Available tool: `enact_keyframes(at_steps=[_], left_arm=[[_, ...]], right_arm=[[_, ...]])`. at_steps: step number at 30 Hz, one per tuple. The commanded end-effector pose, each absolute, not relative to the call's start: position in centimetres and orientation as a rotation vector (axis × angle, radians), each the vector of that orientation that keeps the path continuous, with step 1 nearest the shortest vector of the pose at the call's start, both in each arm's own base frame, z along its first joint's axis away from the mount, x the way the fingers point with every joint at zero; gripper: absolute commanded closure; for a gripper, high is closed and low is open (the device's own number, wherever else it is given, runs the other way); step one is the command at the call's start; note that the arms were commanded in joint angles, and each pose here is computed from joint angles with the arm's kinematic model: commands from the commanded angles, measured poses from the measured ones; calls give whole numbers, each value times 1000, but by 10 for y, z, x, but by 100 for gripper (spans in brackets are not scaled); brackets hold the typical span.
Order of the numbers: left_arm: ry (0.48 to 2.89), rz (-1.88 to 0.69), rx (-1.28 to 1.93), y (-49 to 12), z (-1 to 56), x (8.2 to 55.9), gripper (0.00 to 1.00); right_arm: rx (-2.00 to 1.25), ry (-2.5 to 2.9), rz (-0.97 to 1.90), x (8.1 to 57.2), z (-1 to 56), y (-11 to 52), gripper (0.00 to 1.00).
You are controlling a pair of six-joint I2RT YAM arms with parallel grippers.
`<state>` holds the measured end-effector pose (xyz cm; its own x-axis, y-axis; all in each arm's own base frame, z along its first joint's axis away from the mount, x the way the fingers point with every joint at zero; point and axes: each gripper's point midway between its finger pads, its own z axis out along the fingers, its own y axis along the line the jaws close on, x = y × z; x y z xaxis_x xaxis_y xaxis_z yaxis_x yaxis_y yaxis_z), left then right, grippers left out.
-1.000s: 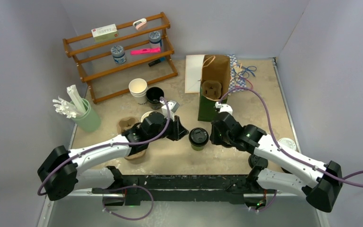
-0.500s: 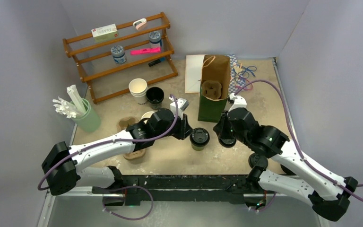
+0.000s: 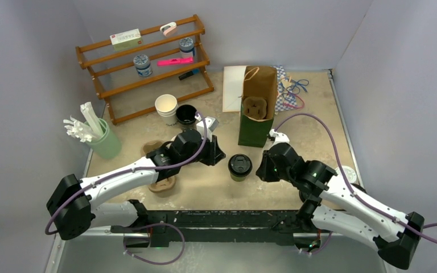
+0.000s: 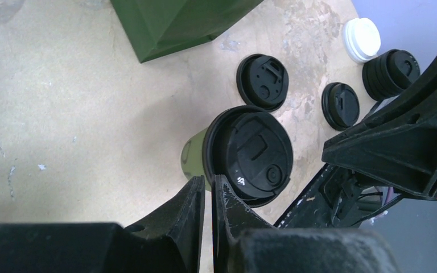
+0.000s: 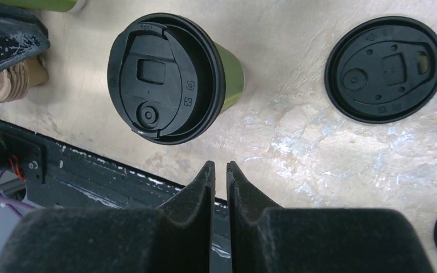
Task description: Pack the takeout coffee
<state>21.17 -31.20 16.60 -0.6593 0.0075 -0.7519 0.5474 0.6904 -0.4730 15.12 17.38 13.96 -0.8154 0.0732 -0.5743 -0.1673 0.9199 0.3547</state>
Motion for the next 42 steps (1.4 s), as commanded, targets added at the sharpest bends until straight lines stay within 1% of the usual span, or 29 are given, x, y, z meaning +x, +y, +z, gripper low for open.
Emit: enact_keyframes(at_steps=[1, 5, 6, 7, 9, 11, 12, 14, 16, 20, 23, 32, 42], left_arm=[[2125, -939, 452, -308, 165, 208, 88], [2143, -969, 422, -301, 160, 198, 91], [2109, -989, 383, -298, 168, 199, 92], [2054, -1027, 395, -300, 181, 197, 92], [2102, -952, 347, -282, 194, 204, 92], [2000, -1053, 350, -291, 217, 199, 92], [1984, -1055, 342, -291, 220, 202, 92], [2027, -967, 372, -291, 209, 211, 92], [2079, -913, 416, -293, 195, 215, 91], [2026, -977, 415, -301, 192, 216, 91], [2055, -992, 442, -308, 180, 217, 92], [2095, -1048, 472, -318, 154, 218, 89], [2116, -1085, 489, -327, 139, 223, 89]], right_arm=[[-48, 2479, 655, 144, 138, 190, 84], [9, 2470, 637, 145, 130, 183, 84], [23, 2447, 699, 143, 140, 188, 84], [32, 2368, 748, 151, 162, 193, 84], [57, 2327, 736, 153, 190, 185, 84], [65, 2328, 718, 152, 197, 179, 84], [56, 2334, 712, 151, 194, 178, 84], [54, 2345, 651, 153, 180, 172, 83], [28, 2380, 649, 148, 169, 173, 82], [46, 2385, 682, 146, 164, 176, 81], [45, 2390, 693, 146, 157, 179, 79], [22, 2441, 812, 142, 134, 206, 68], [32, 2436, 771, 150, 130, 207, 68]])
